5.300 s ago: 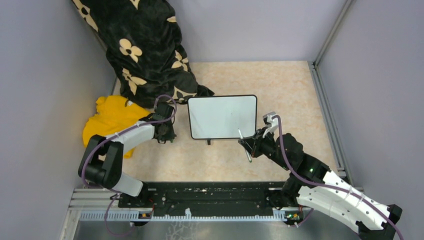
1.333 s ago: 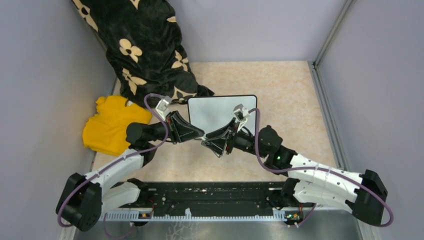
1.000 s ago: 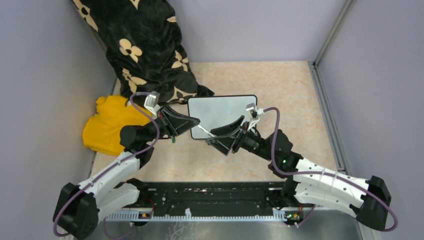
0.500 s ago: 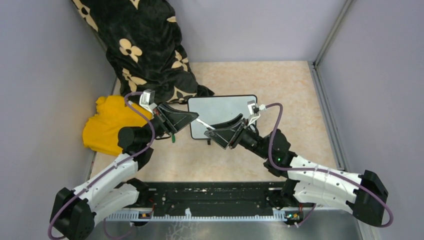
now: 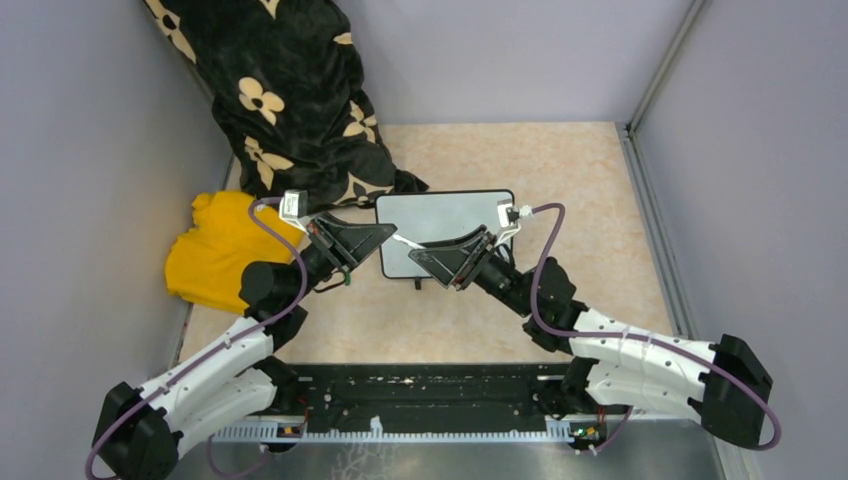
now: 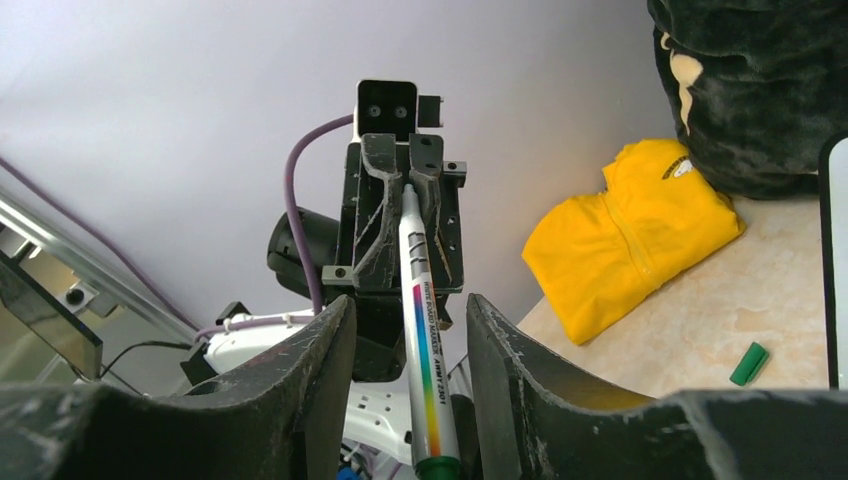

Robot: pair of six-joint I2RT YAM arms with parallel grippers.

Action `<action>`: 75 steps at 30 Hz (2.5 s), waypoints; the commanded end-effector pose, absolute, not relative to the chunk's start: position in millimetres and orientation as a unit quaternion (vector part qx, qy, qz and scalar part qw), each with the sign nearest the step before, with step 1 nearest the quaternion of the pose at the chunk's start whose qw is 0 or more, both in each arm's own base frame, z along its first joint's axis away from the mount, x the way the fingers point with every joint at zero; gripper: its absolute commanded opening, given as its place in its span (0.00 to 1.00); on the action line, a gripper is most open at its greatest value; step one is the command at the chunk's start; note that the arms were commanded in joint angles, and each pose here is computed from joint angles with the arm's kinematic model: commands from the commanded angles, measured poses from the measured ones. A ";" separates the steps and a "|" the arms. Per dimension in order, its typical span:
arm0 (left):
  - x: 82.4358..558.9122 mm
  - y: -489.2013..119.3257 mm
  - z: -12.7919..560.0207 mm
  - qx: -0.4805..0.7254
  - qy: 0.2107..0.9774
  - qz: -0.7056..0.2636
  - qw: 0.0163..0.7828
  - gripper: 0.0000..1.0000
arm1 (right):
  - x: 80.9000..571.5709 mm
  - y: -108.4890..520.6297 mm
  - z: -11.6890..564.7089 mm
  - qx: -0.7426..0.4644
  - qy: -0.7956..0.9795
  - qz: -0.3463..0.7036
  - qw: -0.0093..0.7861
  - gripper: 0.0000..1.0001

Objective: Write a sentence on the whiteboard

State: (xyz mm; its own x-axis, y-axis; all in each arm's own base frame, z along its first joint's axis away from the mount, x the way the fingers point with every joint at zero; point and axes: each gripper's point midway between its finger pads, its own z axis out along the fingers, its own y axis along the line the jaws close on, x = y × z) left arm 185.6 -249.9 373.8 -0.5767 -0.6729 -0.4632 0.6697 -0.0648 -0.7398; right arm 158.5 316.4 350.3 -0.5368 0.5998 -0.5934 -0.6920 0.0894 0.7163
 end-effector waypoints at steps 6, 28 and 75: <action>193.3 -250.7 369.9 -0.027 0.513 -0.722 0.464 0.00 | 154.6 310.3 389.8 -0.029 0.509 0.704 0.494 0.38; 197.4 -251.6 357.0 -0.060 0.528 -0.716 0.452 0.00 | 165.9 307.5 394.1 0.006 0.500 0.705 0.503 0.27; 196.4 -249.7 352.9 -0.075 0.543 -0.714 0.437 0.00 | 168.8 309.3 392.0 0.009 0.505 0.703 0.501 0.22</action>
